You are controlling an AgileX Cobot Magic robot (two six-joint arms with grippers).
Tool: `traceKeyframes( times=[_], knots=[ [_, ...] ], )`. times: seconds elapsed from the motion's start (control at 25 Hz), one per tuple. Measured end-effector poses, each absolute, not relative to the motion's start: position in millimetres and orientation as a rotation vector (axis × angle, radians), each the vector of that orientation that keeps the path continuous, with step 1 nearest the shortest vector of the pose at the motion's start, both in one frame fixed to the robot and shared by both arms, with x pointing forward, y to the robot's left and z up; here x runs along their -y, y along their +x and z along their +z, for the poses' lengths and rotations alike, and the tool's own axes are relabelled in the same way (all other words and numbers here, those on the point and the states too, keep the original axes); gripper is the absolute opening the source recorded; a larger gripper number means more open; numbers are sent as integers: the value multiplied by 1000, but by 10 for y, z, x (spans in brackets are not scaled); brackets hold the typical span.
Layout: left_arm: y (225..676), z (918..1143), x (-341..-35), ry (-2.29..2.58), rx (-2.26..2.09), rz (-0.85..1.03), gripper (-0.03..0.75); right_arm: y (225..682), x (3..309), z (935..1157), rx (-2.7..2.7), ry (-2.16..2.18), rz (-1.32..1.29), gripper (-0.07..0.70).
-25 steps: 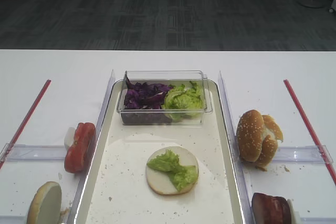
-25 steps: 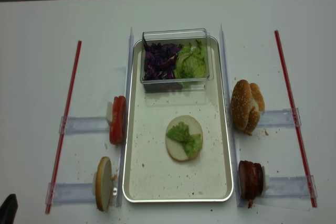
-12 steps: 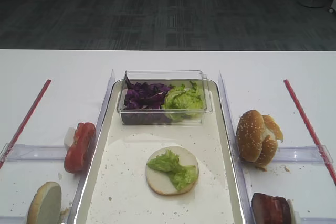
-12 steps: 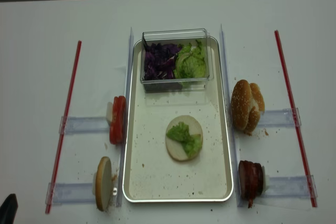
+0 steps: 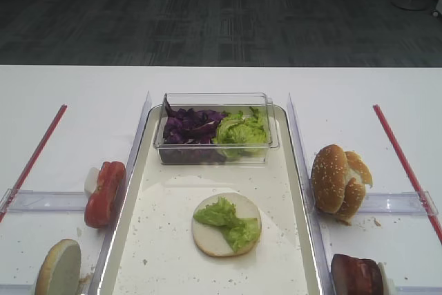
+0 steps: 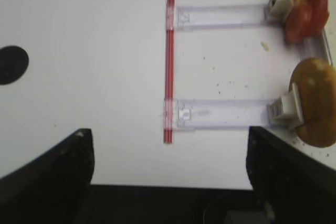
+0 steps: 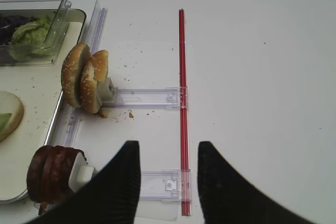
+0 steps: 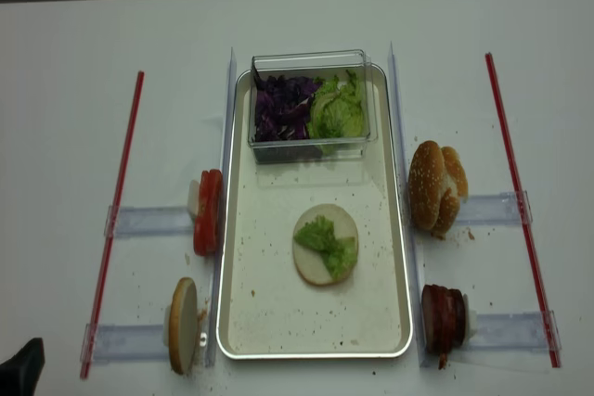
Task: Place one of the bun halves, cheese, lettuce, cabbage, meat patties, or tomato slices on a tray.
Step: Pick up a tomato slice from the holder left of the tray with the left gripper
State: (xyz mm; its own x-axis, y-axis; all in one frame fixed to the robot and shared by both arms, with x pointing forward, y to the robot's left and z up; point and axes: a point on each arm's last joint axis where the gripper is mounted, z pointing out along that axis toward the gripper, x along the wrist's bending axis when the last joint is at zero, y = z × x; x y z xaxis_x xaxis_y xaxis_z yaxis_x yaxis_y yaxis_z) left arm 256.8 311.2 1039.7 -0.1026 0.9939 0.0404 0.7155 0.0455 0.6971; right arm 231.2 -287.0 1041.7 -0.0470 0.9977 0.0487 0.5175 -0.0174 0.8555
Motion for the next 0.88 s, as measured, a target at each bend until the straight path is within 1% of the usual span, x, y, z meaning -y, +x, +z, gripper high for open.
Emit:
traceKeyframes(
  times=[0.16,0.36,0.52,0.68,0.88],
  knots=[
    [2876,10328,-3109,1865,-2005,646,545,2312,2870,10417,-1630,1599,972,279],
    [3266,10122,-3102,2066,-2180,391,545,2312,2870,10417,-1630,1599,972,236],
    [3455,9958,-3082,2155,-2268,208,545,2312,2870,10417,-1631,1597,971,195],
    [3533,9879,-3076,2191,-2303,130,545,2312,2870,10417,-1631,1597,971,157],
    [3560,9867,-3075,2194,-2304,126,545,2312,2870,10417,-1631,1597,971,140]
  ],
)
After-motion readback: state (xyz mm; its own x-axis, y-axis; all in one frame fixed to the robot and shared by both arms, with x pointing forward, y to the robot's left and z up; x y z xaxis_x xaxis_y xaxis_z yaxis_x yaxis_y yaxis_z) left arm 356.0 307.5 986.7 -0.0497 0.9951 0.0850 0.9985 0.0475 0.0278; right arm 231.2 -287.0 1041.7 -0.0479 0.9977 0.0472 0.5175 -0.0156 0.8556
